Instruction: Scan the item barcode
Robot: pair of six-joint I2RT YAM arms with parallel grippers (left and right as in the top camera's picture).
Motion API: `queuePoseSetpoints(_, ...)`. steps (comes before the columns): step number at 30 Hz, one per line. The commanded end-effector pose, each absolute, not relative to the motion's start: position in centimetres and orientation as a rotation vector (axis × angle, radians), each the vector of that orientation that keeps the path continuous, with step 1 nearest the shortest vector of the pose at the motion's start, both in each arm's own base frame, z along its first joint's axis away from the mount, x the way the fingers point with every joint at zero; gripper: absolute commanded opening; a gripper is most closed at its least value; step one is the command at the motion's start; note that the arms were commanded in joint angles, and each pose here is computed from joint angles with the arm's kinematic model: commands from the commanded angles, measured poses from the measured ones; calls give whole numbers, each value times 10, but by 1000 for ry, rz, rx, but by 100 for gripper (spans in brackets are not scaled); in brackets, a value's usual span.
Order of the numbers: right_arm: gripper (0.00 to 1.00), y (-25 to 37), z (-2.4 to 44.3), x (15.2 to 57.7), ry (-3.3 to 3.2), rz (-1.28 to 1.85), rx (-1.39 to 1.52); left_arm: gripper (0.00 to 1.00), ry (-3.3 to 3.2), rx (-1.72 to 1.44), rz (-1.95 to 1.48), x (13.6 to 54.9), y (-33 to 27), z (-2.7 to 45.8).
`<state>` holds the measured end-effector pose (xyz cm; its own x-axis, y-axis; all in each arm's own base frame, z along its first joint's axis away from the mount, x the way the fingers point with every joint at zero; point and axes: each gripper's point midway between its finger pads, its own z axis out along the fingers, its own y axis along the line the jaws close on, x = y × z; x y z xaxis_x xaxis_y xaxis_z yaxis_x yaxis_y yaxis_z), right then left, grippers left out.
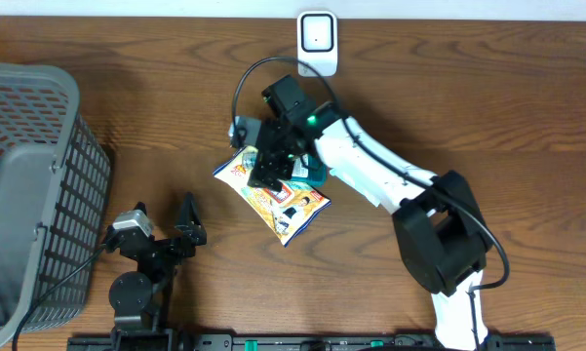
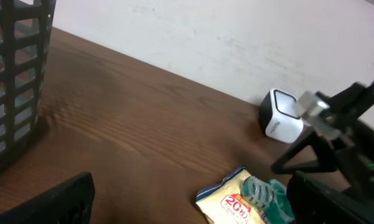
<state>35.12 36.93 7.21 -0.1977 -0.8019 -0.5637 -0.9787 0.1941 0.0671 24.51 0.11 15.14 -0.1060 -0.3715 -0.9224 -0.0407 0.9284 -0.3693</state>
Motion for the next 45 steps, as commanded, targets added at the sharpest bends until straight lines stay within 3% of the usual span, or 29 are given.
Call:
queuePoseSetpoints(1,91,381,80,358,1999,521,-1684,97,1703,-327,-286,244,1,137)
queuePoseSetpoints(15,75,385,46,374,2044,458,-1644,97,1703,-327,-286,244,1,137)
queuePoseSetpoints(35,28,372,42,389,2133,383,-1550,97,1703,-327,-286,244,1,137)
queuePoseSetpoints(45,22,373,82,396,2156,371,-1480,97,1703,-327,-286,244,1,137)
